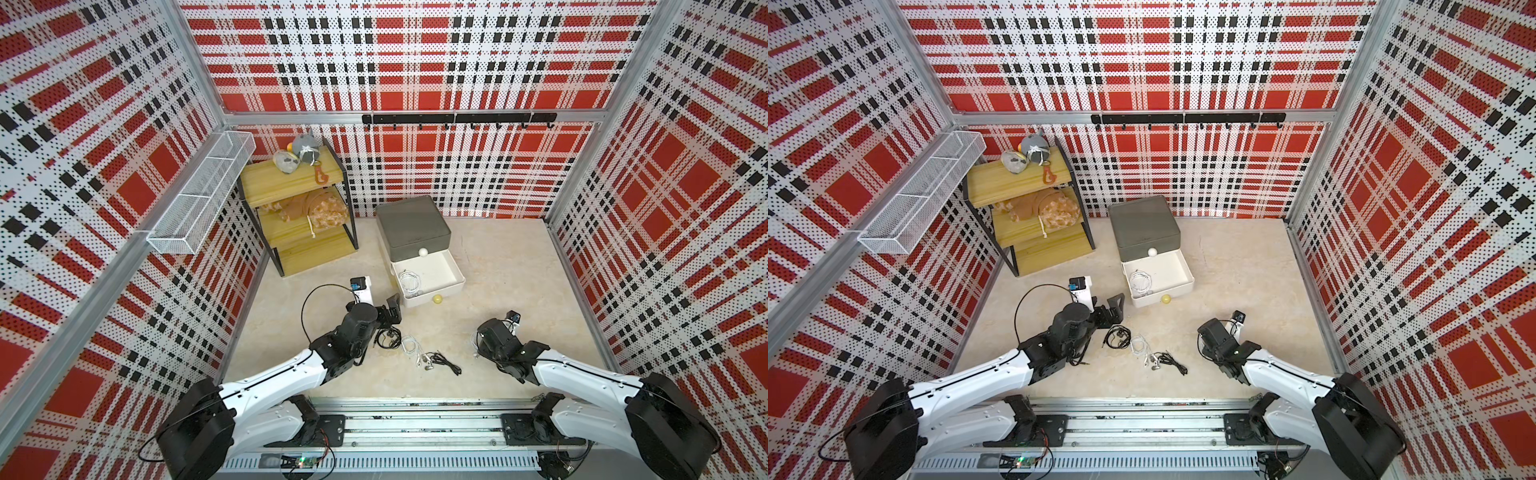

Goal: Place the wired earphones into the drawer by color
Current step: Pick up the wired earphones from the center of the board.

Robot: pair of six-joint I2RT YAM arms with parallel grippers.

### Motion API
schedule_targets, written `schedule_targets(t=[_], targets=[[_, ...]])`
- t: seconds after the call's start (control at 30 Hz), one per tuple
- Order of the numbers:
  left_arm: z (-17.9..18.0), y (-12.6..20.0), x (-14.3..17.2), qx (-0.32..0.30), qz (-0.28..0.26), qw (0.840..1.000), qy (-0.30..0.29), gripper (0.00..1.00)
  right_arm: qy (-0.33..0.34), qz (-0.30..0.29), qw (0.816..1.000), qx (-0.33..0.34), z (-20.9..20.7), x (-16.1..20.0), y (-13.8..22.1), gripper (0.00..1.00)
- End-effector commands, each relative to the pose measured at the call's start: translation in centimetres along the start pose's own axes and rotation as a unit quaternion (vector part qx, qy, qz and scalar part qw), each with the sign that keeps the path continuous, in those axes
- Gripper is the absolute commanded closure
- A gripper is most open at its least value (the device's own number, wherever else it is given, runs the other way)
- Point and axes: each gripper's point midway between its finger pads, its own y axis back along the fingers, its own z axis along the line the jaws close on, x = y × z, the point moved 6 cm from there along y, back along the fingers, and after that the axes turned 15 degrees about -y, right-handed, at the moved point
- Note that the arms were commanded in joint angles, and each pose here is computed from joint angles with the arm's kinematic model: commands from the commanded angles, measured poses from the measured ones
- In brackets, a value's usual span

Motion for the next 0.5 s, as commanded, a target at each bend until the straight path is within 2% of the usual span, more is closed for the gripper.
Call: schedule_targets(t=[0.0,0.23,0.47], targets=[[0.06,0.38,0.11,0.003,-0.008,1.0,0.005,0.01,0.001,-0.008,1.0,0.003,-0.03,-0.3,-0.09,0.79],[0.02,0.36,0.03,0.003,-0.009,1.0,0.004,0.01,0.001,-0.012,1.0,0.003,-0.22,-0.41,0.08,0.89],[0.2,0.59,-0.13,0.0,-0.011,1.0,0.001,0.01,0.008,-0.022,1.0,-0.013,0.1,-0.84,0.65,0.94]])
